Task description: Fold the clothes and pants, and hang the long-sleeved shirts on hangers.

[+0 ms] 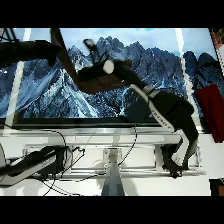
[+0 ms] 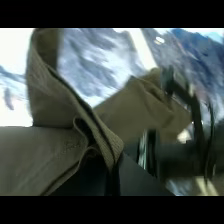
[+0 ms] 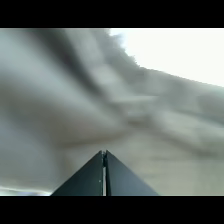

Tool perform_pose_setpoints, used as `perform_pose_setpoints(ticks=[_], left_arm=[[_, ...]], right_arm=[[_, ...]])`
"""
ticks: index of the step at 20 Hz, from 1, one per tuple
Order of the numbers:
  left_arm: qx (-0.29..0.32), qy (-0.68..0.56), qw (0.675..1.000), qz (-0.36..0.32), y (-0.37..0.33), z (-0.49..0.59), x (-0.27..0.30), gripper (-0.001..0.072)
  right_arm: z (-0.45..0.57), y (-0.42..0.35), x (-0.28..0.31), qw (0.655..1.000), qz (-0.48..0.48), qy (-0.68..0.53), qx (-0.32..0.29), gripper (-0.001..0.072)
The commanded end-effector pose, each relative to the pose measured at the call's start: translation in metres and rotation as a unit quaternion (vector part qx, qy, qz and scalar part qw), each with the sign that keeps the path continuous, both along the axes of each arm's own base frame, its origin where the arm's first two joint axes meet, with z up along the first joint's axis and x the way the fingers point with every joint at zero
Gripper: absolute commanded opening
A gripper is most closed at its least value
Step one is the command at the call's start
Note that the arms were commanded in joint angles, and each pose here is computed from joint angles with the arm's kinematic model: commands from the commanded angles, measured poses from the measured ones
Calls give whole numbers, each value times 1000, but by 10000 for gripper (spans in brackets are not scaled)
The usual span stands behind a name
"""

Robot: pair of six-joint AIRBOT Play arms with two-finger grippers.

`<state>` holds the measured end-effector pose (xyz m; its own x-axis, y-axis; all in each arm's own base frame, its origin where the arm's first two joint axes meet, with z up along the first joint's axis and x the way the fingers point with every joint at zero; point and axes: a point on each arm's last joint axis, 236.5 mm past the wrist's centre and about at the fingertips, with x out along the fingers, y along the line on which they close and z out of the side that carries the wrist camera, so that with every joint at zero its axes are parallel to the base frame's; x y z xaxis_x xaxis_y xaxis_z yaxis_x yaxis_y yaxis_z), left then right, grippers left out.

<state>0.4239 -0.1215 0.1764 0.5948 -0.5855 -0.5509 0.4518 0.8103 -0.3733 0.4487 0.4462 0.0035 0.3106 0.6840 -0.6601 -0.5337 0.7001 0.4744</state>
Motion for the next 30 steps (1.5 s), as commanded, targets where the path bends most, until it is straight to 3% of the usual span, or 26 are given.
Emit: perform_pose_setpoints(ticks=[1,5,11,12,13,14,15,16,21,25,26,30], left_arm=[[-63,36,997,-38,-59,-25,12,10],[-126,2,990,-64,-177,-51,34,10],[-86,-67,994,-10,-269,-105,40,15],[-81,-75,994,-3,-274,-108,39,168],[-74,-86,993,3,-277,-107,39,577],[-70,-98,993,12,-275,-105,42,699],[-67,-108,992,15,-273,-100,44,712],[-62,-116,991,15,-268,-96,47,711],[-42,-171,984,17,-243,-59,59,708],[-45,-187,981,27,-229,-40,64,708],[-45,-187,981,27,-229,-40,64,708],[-45,-187,981,27,-229,-40,64,707]], right_arm=[[-4,-107,38,995,-30,18,-91,15],[18,-252,83,981,-125,22,-148,15],[30,-375,99,962,-225,48,-148,15],[29,-386,99,959,-235,52,-148,16],[28,-394,100,957,-242,53,-148,52],[27,-401,102,956,-249,52,-148,223],[24,-408,105,954,-256,50,-150,445],[20,-414,107,952,-259,50,-156,496],[-38,-402,84,952,-219,143,-158,554],[-59,-327,42,975,-47,209,-54,569],[-61,-317,41,978,-29,202,-47,630],[-77,-308,66,984,-45,145,-92,666]])
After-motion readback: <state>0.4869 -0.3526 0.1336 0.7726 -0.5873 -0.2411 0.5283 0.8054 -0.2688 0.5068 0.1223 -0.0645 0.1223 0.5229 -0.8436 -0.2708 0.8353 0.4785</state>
